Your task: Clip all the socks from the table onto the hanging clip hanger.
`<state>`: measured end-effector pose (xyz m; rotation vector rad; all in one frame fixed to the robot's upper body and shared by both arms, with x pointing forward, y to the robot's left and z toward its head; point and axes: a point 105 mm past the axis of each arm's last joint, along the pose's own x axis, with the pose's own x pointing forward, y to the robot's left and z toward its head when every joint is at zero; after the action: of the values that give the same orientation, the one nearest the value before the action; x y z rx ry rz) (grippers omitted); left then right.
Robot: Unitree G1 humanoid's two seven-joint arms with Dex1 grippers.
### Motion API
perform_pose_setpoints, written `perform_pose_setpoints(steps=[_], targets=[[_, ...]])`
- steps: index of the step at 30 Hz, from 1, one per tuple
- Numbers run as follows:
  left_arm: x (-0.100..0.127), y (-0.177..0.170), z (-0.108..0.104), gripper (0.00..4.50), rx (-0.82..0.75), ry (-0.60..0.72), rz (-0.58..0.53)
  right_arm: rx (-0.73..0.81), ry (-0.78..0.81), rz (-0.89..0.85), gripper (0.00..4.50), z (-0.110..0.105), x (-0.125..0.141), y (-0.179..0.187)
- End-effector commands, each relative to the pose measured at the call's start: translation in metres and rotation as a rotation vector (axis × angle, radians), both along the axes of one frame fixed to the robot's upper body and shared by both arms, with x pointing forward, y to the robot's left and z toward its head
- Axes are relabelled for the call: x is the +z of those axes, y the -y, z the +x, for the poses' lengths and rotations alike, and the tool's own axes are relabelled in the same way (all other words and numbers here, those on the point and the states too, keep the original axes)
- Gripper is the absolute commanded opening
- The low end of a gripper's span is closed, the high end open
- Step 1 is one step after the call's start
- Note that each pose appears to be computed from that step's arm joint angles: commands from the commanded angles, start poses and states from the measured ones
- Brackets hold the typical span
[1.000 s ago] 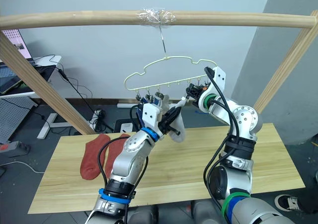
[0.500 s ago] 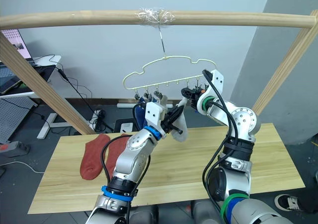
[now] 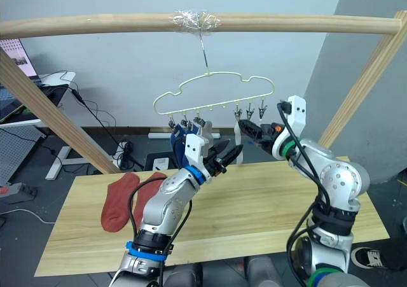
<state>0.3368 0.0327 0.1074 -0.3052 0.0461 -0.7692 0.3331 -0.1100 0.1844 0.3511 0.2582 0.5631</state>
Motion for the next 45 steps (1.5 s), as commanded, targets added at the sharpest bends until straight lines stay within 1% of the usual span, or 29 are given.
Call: perform_pose_setpoints(steps=[1,2,4,5,6,8,9,12,14,16,17,22,25,27,29,34,45], targets=[[0.004,-0.011,-0.014,4.13,-0.054,-0.003,-0.001,-0.03,0.127,-0.086,4.5,-0.004,0.007,-0.002],[0.003,-0.016,-0.018,4.45,-0.058,-0.007,0.016,-0.041,0.154,-0.112,4.5,-0.003,0.005,-0.003],[0.003,-0.031,-0.022,4.49,-0.048,0.02,0.094,-0.081,0.217,-0.176,4.5,0.001,0.0,-0.004],[0.001,-0.035,-0.024,4.49,-0.05,0.012,0.12,-0.089,0.244,-0.193,4.5,0.002,-0.002,-0.005],[0.002,-0.041,-0.025,4.5,-0.047,0.011,0.143,-0.111,0.273,-0.207,4.33,0.004,-0.003,-0.005],[0.015,-0.051,-0.026,4.5,-0.039,0.042,0.129,-0.146,0.327,-0.249,3.93,0.008,-0.005,-0.006],[0.024,-0.055,-0.028,4.5,-0.034,0.069,0.119,-0.153,0.356,-0.275,3.62,0.009,-0.006,-0.008],[0.039,-0.064,-0.031,4.5,-0.017,0.135,0.136,-0.172,0.408,-0.262,3.62,0.012,-0.004,-0.013],[0.05,-0.068,-0.034,4.5,-0.012,0.176,0.135,-0.195,0.426,-0.251,3.33,0.016,-0.003,-0.013],[0.062,-0.072,-0.038,4.5,0.001,0.204,0.114,-0.208,0.442,-0.258,2.82,0.021,-0.002,-0.016],[0.065,-0.074,-0.04,4.5,0.005,0.209,0.108,-0.21,0.448,-0.261,2.82,0.023,-0.002,-0.017],[0.065,-0.077,-0.045,4.5,0.015,0.209,0.11,-0.217,0.463,-0.256,2.82,0.032,-0.002,-0.022],[0.062,-0.074,-0.045,4.5,0.017,0.207,0.115,-0.247,0.466,-0.25,2.82,0.041,-0.001,-0.024],[0.062,-0.072,-0.045,4.5,0.016,0.211,0.109,-0.265,0.47,-0.248,2.43,0.046,0.001,-0.024],[0.063,-0.071,-0.045,4.5,0.018,0.213,0.106,-0.284,0.465,-0.244,1.92,0.05,0.001,-0.024],[0.06,-0.073,-0.047,4.5,0.02,0.209,0.112,-0.32,0.451,-0.236,1.92,0.056,0.001,-0.023],[0.058,-0.074,-0.047,4.5,0.027,0.211,0.115,-0.36,0.428,-0.229,1.92,0.061,-0.001,-0.02]])
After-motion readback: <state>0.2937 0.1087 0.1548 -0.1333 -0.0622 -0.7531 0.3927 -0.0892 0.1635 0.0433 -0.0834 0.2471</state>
